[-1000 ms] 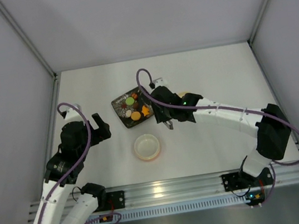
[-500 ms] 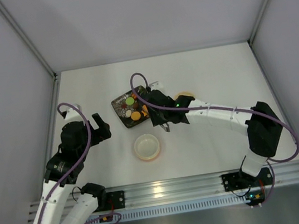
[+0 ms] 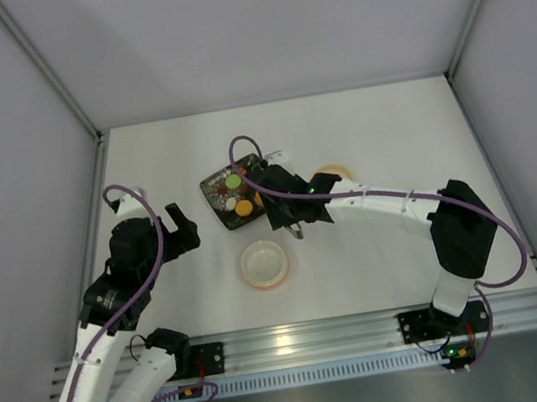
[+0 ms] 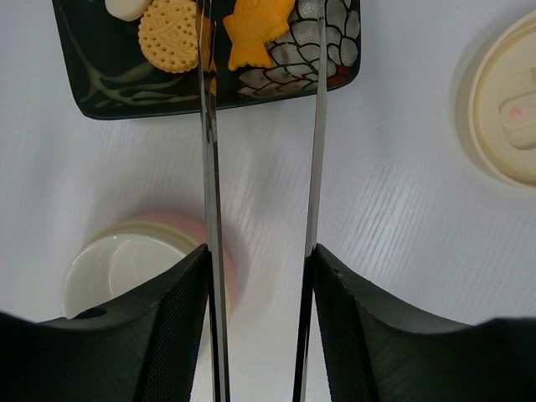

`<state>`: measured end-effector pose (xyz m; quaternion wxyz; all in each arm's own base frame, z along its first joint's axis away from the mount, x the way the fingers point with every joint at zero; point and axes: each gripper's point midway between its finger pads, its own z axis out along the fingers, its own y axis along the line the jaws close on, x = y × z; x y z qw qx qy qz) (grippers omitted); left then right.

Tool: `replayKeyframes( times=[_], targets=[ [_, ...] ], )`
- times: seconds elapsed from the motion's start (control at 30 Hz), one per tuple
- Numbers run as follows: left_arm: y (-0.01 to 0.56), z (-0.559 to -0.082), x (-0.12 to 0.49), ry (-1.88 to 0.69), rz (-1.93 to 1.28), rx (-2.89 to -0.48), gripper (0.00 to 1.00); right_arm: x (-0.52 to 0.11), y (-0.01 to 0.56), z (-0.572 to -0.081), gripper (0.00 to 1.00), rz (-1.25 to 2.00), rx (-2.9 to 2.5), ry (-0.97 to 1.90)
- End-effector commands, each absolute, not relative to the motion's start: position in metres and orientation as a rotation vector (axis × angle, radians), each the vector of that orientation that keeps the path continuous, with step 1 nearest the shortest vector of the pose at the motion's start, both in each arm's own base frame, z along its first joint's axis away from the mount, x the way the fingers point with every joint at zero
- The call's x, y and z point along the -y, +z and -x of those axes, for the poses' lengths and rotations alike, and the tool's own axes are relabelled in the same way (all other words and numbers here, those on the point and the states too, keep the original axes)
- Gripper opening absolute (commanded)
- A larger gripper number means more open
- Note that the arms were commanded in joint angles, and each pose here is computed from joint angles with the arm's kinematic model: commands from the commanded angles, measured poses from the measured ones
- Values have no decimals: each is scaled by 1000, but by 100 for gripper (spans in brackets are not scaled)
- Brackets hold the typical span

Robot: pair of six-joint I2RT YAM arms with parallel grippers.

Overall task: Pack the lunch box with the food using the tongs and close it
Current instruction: Pick up the fake food from the plate.

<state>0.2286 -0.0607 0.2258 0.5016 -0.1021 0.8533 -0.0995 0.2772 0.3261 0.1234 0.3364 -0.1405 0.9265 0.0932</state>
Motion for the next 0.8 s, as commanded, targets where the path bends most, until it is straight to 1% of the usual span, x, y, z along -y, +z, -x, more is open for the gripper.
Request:
replayKeyframes(
  times=[0.0, 0.53, 0.63, 0.67, 0.73, 0.77],
  targets=[
    [227, -230, 60, -236, 257, -2044, 99, -349, 146, -282, 50, 352, -2355, 311],
    [229, -229, 60, -238, 256, -2041, 99, -353, 134, -284, 49, 361, -2383, 289],
    [229, -229, 61, -239, 257, -2039, 99, -353, 135, -283, 42, 361, -2383, 294],
    [228, -230, 61, -238, 256, -2042, 99, -353, 136, -283, 37, 363, -2383, 296],
    [229, -229, 60, -235, 258, -2040, 99, -353, 138, -282, 35, 365, -2380, 299],
    [228, -229, 60, -235, 259, -2042, 99, -353, 140, -282, 31, 364, -2378, 301]
  ],
)
